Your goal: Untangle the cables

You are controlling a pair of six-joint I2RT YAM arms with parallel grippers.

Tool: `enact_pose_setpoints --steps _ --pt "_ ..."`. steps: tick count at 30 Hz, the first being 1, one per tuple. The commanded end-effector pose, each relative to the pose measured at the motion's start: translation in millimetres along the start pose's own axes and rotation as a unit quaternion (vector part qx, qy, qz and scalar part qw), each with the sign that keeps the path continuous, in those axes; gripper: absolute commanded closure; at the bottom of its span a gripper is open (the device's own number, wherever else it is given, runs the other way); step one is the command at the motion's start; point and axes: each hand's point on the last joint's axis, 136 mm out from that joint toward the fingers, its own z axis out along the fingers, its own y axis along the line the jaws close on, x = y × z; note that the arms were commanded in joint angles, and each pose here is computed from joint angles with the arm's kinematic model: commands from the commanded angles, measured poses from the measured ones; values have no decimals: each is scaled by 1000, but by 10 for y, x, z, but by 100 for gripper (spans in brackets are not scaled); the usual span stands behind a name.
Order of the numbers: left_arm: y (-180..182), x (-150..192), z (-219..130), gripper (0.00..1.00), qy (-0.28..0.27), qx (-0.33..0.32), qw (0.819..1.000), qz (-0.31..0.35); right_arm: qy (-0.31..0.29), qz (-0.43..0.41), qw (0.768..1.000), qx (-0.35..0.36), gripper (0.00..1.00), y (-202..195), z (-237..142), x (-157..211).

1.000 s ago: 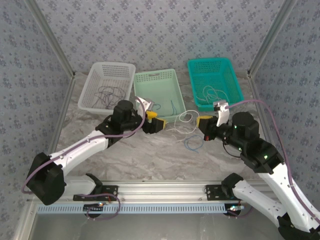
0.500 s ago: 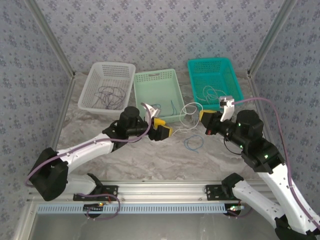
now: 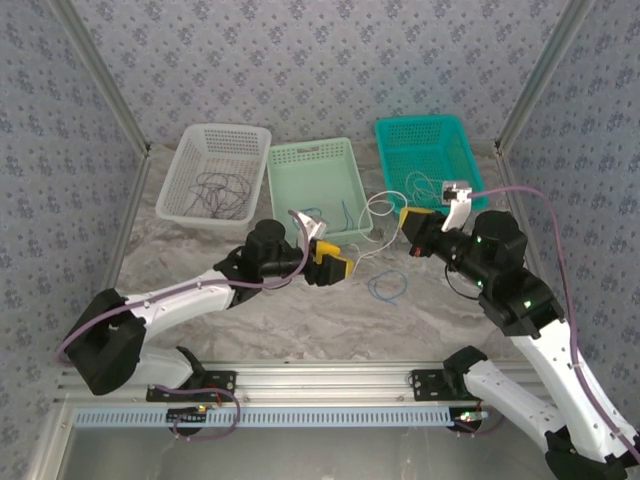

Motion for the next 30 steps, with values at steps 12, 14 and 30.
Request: enact_pose_setpoints --steps 12,14,30 --pt "36 -250 -59 25 -69 -24 997 8 -43 26 998 -27 100 86 -148 -432" --pt "9 -296 -70 25 -81 -19 996 14 -30 30 998 -43 100 120 -116 -409" --pt "-163 -678 203 27 -115 42 992 18 -51 102 992 -62 100 61 16 -402"
